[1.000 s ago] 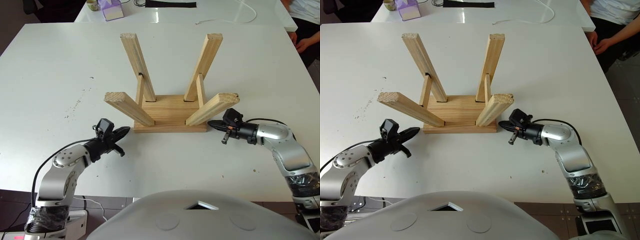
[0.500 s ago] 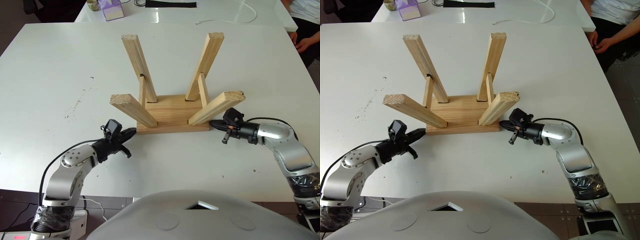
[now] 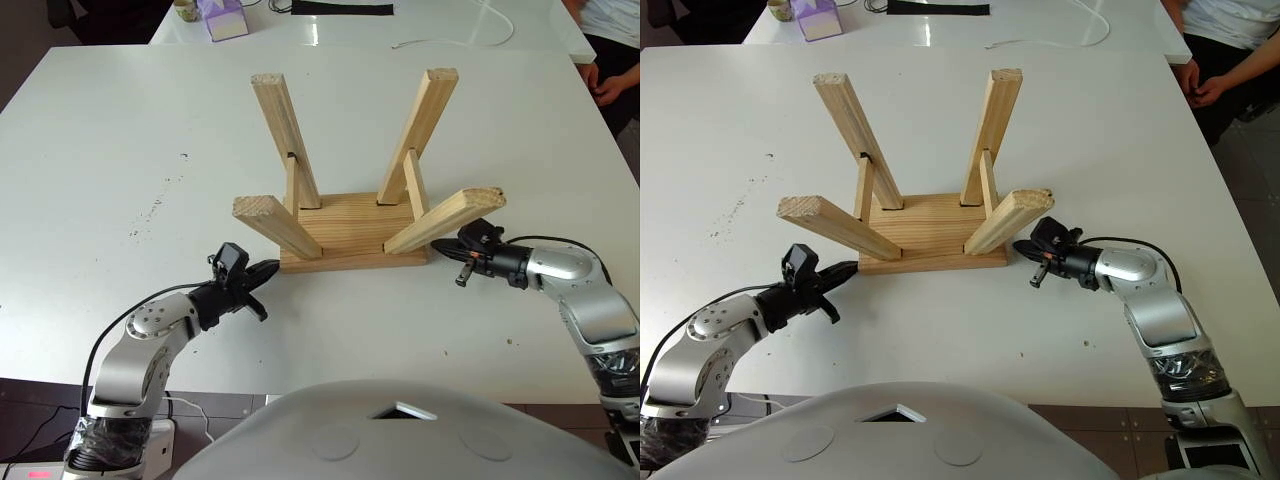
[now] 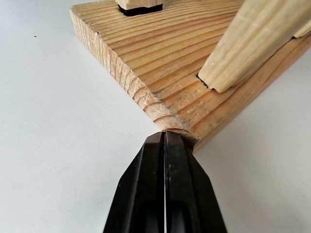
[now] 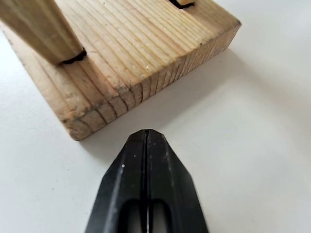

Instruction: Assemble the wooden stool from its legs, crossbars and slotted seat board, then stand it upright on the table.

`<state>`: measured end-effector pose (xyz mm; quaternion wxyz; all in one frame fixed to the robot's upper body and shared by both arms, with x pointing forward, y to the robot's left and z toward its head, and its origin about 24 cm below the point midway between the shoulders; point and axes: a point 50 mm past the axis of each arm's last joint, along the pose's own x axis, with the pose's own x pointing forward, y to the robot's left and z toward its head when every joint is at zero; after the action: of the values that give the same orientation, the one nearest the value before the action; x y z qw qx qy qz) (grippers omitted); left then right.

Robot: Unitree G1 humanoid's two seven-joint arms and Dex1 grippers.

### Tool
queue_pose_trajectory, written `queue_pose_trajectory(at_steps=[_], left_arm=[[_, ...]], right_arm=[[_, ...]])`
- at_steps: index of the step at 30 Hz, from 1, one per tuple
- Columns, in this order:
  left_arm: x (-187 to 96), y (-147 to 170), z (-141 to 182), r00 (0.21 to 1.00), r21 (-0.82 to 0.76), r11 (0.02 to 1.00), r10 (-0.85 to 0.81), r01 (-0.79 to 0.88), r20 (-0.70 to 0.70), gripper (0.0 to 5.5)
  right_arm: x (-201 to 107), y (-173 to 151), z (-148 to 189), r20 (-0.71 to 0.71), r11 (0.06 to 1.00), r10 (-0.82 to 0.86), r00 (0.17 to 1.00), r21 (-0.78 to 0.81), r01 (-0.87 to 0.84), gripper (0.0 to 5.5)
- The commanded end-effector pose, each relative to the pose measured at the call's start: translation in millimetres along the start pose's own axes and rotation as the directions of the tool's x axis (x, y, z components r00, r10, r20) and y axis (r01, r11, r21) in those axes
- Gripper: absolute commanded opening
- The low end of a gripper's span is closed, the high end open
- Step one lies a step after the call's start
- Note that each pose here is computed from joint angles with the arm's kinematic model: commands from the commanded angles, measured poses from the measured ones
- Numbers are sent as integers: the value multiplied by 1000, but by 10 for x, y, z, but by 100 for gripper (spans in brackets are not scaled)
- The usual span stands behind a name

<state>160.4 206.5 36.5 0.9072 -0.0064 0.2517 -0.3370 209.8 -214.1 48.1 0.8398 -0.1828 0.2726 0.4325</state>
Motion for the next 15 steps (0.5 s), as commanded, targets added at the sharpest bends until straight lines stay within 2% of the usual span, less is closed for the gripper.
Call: queue_pose_trajectory(at_steps=[1, 3, 7, 15], left_arm=[[-5, -11, 17, 1000, 9, 1000, -16, 16, 4, 3], [-3, -10, 13, 1000, 7, 1000, -13, 13, 5, 3], [3, -21, 8, 1000, 5, 1000, -17, 17, 6, 3], [-14, 1, 15, 1000, 10, 1000, -17, 17, 2, 3]], right_arm=[[-40, 90, 26, 17, 997, 75, 997, 3, -75, 0], [-34, 153, 66, 40, 993, 117, 992, 8, -118, 0], [60, 148, 92, 54, 997, 78, 995, 4, -79, 0], [9, 143, 33, 34, 998, 67, 997, 14, -67, 0]])
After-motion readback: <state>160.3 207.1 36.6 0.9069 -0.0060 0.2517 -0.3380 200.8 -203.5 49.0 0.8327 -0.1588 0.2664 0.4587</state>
